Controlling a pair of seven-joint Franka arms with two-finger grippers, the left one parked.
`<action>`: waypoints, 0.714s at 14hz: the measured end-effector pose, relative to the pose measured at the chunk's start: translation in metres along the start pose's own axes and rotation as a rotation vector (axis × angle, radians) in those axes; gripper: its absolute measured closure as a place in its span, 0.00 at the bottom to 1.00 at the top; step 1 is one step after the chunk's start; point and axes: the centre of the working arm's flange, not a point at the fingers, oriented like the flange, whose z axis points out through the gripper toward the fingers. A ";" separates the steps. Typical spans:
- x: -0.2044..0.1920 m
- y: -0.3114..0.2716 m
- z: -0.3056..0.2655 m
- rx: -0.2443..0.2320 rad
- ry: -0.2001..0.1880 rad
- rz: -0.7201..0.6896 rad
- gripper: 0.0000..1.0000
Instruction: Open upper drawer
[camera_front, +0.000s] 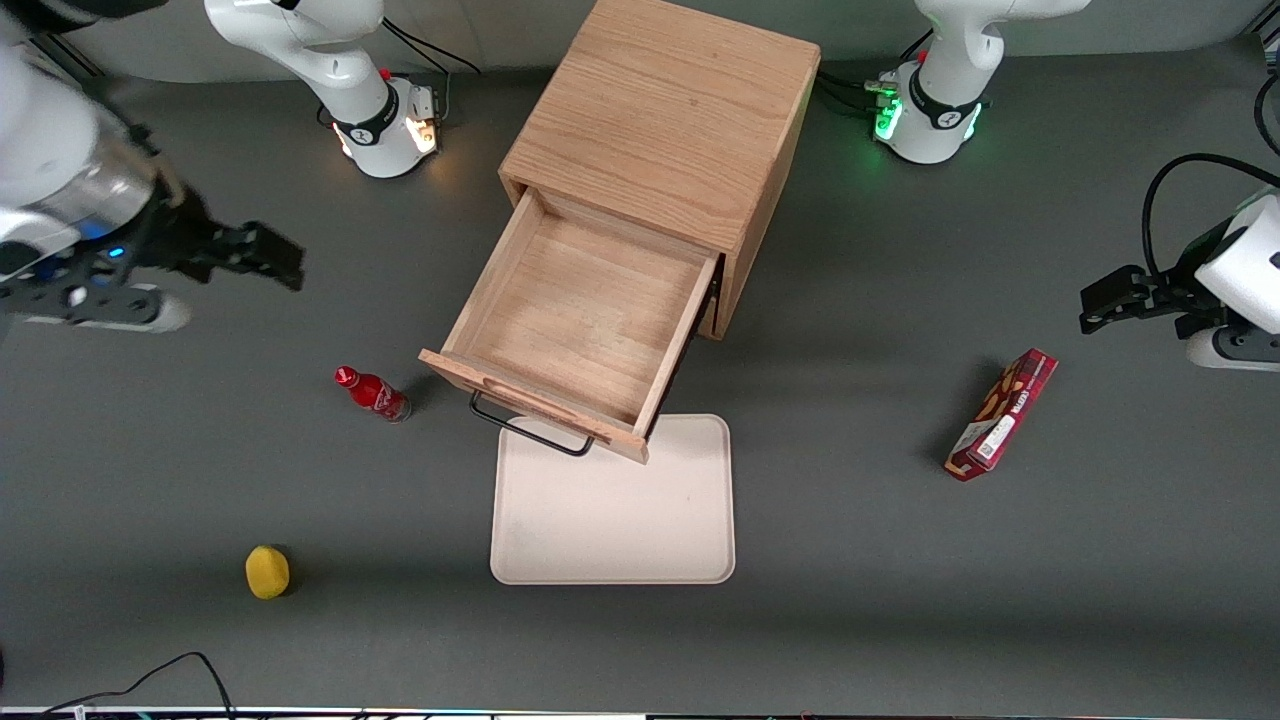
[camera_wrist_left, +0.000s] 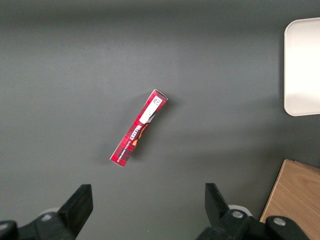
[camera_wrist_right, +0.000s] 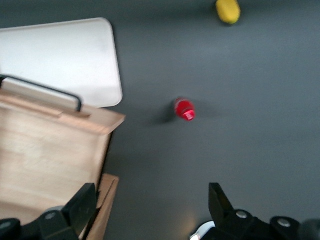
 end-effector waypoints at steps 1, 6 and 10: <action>0.008 0.015 0.006 -0.004 -0.006 0.011 0.00; 0.026 0.079 0.054 0.041 -0.012 0.124 0.00; -0.045 0.106 0.080 0.056 0.049 0.157 0.00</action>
